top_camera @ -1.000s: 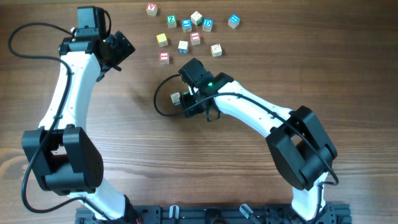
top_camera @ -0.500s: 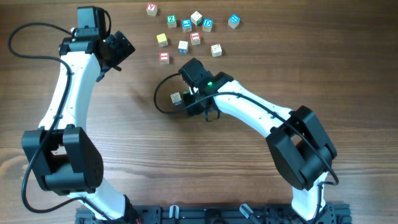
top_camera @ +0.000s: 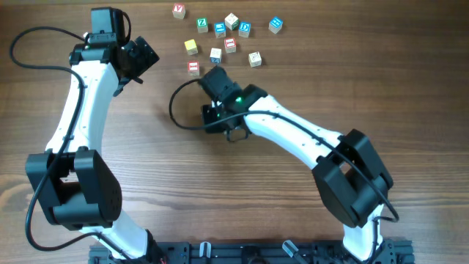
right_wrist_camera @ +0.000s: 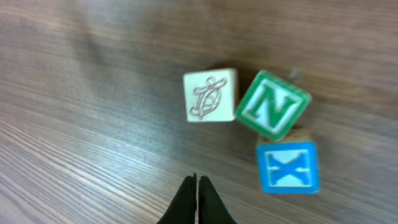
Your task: Form a circle
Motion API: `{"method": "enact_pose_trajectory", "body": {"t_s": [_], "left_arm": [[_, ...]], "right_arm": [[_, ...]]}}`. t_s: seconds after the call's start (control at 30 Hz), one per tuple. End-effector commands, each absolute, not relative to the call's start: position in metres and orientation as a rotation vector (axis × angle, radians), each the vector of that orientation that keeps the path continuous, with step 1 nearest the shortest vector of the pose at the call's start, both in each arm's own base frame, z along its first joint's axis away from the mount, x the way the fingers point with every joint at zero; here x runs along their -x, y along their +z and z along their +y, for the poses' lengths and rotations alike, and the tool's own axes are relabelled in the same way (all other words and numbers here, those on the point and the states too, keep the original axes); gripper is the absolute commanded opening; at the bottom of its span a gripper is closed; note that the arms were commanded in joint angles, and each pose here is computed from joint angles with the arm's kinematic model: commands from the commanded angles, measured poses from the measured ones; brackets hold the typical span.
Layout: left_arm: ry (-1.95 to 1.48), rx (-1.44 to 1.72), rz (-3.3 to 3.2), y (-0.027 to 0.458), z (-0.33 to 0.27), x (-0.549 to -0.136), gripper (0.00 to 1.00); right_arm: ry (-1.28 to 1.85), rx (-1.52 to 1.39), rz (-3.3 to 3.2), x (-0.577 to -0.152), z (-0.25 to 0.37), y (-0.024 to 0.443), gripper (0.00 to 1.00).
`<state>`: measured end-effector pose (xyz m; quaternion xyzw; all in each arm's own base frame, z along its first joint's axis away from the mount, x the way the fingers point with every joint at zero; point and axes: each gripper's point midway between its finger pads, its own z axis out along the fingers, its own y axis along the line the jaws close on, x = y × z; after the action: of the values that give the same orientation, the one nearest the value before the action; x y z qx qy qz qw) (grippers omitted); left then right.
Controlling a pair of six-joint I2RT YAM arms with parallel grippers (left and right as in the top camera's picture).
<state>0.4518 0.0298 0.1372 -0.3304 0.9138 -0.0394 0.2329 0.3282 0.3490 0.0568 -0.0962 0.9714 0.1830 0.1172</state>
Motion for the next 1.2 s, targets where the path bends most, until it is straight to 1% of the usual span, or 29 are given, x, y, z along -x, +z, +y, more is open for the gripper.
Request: {"method": "enact_pose_trajectory", "body": {"t_s": [0.0,0.13,0.27,0.7,0.83,0.9,1.0,1.07,1.1,1.17], "left_arm": [[-0.097,0.888,2.496,0.143,0.032,-0.454,1.00],[-0.097,0.888,2.497,0.143,0.032,-0.454,1.00],[-0.097,0.888,2.497,0.143,0.032,-0.454,1.00],[-0.097,0.888,2.497,0.143,0.032,-0.454,1.00],[-0.097,0.888,2.497,0.143,0.032,-0.454,1.00],[-0.097,0.888,2.497,0.143,0.032,-0.454,1.00],[-0.097,0.888,2.497,0.143,0.032,-0.454,1.00],[-0.097,0.888,2.496,0.144,0.032,-0.454,1.00],[-0.097,0.888,2.497,0.143,0.032,-0.454,1.00],[-0.097,0.888,2.497,0.143,0.032,-0.454,1.00]], "right_arm": [[0.437,0.228,2.892,-0.326,0.341,0.025,0.04],[0.388,0.170,2.897,-0.329,0.335,0.017,0.04],[0.297,0.042,2.891,-0.334,0.323,0.015,0.04],[0.264,0.009,2.901,-0.332,0.317,0.013,0.04],[0.320,0.025,2.909,-0.331,0.325,0.015,0.04],[0.445,0.098,2.919,-0.327,0.341,0.025,0.04],[0.533,0.165,2.860,-0.334,0.355,0.056,0.04],[0.516,0.141,2.791,-0.345,0.350,0.078,0.04],[0.477,0.099,2.744,-0.357,0.338,0.091,0.04],[0.444,0.019,2.727,-0.371,0.321,0.095,0.04]]}}
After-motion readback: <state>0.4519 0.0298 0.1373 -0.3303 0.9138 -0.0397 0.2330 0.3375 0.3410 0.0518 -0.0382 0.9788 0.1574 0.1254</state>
